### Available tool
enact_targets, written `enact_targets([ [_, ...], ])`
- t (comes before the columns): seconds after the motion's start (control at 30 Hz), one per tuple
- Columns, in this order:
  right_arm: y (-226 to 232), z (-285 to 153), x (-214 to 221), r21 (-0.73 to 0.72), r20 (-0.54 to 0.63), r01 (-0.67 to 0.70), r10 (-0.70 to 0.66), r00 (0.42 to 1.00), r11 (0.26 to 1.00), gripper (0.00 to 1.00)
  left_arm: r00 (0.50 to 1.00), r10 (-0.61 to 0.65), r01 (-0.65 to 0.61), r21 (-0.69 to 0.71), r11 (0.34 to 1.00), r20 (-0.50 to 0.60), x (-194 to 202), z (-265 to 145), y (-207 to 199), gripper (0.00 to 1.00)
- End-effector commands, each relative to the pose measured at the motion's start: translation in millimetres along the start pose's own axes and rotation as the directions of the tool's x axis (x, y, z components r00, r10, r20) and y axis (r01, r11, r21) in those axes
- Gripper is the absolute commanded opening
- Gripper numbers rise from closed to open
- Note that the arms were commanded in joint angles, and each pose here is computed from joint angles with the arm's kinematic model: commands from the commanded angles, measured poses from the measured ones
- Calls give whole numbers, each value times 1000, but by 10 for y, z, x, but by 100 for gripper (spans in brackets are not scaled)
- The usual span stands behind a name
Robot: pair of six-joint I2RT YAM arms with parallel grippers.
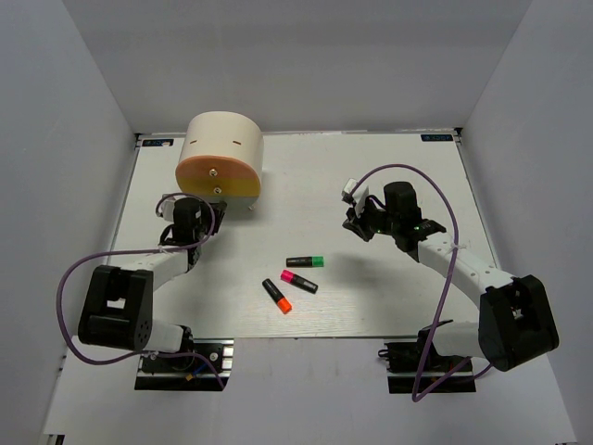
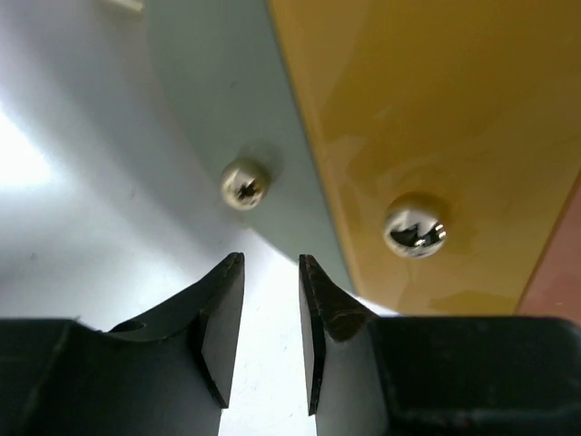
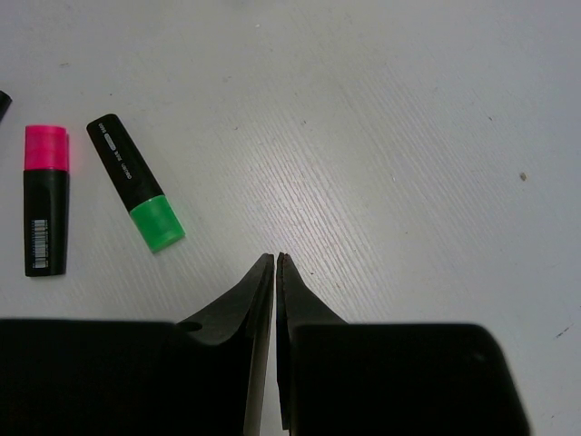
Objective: Sort the stationery into containers
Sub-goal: Close the drawer in the storage box, then open the drawer in the storage box.
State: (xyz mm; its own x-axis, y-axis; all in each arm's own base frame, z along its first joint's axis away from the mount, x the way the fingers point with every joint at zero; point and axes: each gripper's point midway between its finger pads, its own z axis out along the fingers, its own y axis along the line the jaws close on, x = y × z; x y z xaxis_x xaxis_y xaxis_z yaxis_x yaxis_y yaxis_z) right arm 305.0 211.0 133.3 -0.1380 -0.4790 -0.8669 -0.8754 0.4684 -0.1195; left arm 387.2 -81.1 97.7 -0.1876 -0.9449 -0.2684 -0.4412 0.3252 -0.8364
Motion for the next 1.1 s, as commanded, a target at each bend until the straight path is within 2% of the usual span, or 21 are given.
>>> enact_targets([
  [0.0, -37, -8, -51, 5, 15, 22, -22, 1000, 1000, 10, 1000, -11, 10, 71, 997, 20, -89, 39, -79, 41],
  [0.23, -45, -3, -31, 8, 11, 22, -23, 1000, 1000, 10, 999, -36, 39, 95, 995, -34, -95, 175, -45, 41],
  [0.47, -64, 10, 5, 11, 2, 17, -17, 1000, 1000, 12, 999, -48, 50, 117, 992, -21, -191, 254, -57, 49],
  [1.07, -104, 43, -35, 9, 5, 19, -19, 1000, 1000, 12, 998, -48, 54, 171, 984, -41, -177, 404, -36, 47],
])
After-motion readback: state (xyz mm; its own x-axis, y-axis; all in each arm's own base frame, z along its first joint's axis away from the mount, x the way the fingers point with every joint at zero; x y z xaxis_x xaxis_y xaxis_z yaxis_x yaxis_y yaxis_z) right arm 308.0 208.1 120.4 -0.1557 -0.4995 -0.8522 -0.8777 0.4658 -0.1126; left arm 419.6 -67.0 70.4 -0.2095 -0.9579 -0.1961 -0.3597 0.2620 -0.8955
